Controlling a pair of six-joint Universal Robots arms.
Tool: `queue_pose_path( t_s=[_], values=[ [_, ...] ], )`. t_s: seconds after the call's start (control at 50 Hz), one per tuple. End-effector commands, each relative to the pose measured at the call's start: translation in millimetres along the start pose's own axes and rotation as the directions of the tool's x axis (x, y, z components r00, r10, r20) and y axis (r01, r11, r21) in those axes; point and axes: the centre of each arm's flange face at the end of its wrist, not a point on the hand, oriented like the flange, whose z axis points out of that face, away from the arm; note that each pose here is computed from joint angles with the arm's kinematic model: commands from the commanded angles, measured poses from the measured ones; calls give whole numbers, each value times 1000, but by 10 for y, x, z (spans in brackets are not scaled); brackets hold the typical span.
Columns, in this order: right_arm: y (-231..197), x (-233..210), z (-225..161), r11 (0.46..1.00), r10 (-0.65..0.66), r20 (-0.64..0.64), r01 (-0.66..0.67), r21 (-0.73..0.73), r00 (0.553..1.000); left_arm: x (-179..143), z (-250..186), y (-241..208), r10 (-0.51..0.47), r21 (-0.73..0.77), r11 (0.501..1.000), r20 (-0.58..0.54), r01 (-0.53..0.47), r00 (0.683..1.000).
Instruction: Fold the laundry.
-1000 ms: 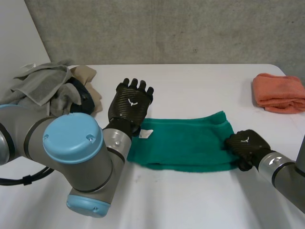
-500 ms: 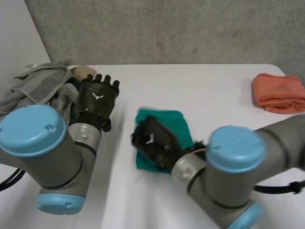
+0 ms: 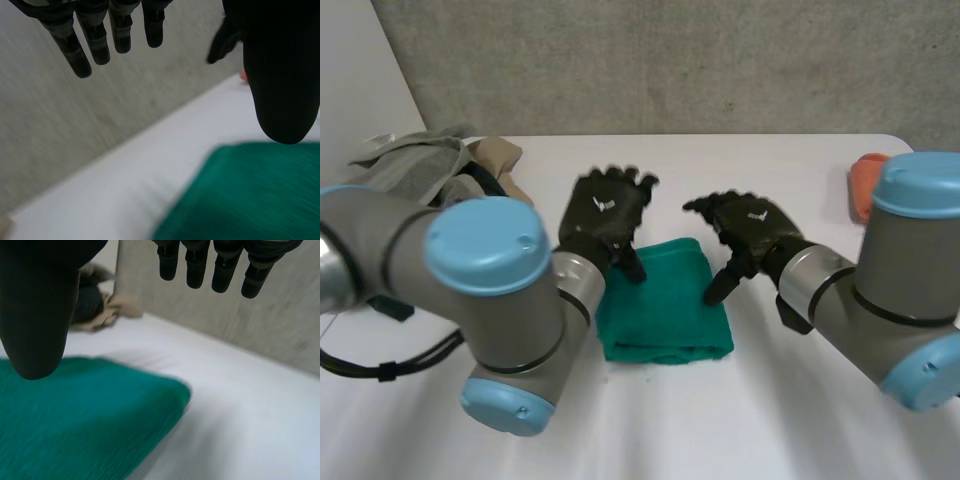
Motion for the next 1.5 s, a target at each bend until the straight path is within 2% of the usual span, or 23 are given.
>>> queue_pose_path(
  t_s=[0.02, 0.12, 0.2, 0.32, 0.46, 0.58, 0.68, 0.78, 0.84, 1.06, 1.5],
  values=[
    [262, -54, 285, 990, 37, 110, -21, -140, 993, 30, -10, 444, -66, -231, 970, 28, 70, 997],
    [513, -17, 432, 978, 39, 94, -19, -207, 995, 43, -70, 690, -15, -327, 945, 37, 27, 999],
    [613, 30, 452, 972, -26, 60, 40, -231, 998, 42, -143, 875, 55, -404, 914, 21, -42, 998],
    [576, 111, 419, 943, -237, 4, 231, -238, 971, 5, -121, 806, 136, -383, 916, 21, -117, 991],
    [306, 69, 291, 946, -302, -58, 292, -144, 951, -58, -69, 410, 187, -276, 945, 22, -174, 982],
    [237, -195, 83, 943, -332, -43, 331, -30, 942, -112, -43, -32, 166, -122, 979, -17, -166, 986],
    [421, -561, -180, 925, -377, 7, 376, 48, 926, -172, -47, -384, 141, 22, 990, -137, -139, 980],
    [706, -731, -249, 916, -401, 52, 398, 56, 915, -159, -49, -541, 143, 109, 987, -314, -114, 939],
    [860, -751, -193, 906, -423, 62, 420, 47, 904, -177, -55, -560, 132, 111, 989, -359, -98, 924],
    [1010, -719, 41, 863, -504, 40, 500, 71, 863, -166, -39, -505, 114, 87, 992, -367, -88, 923],
    [930, -728, 342, 850, -511, 9, 504, 150, 859, -162, -31, -479, 106, 79, 994, -370, -82, 923]
  ],
)
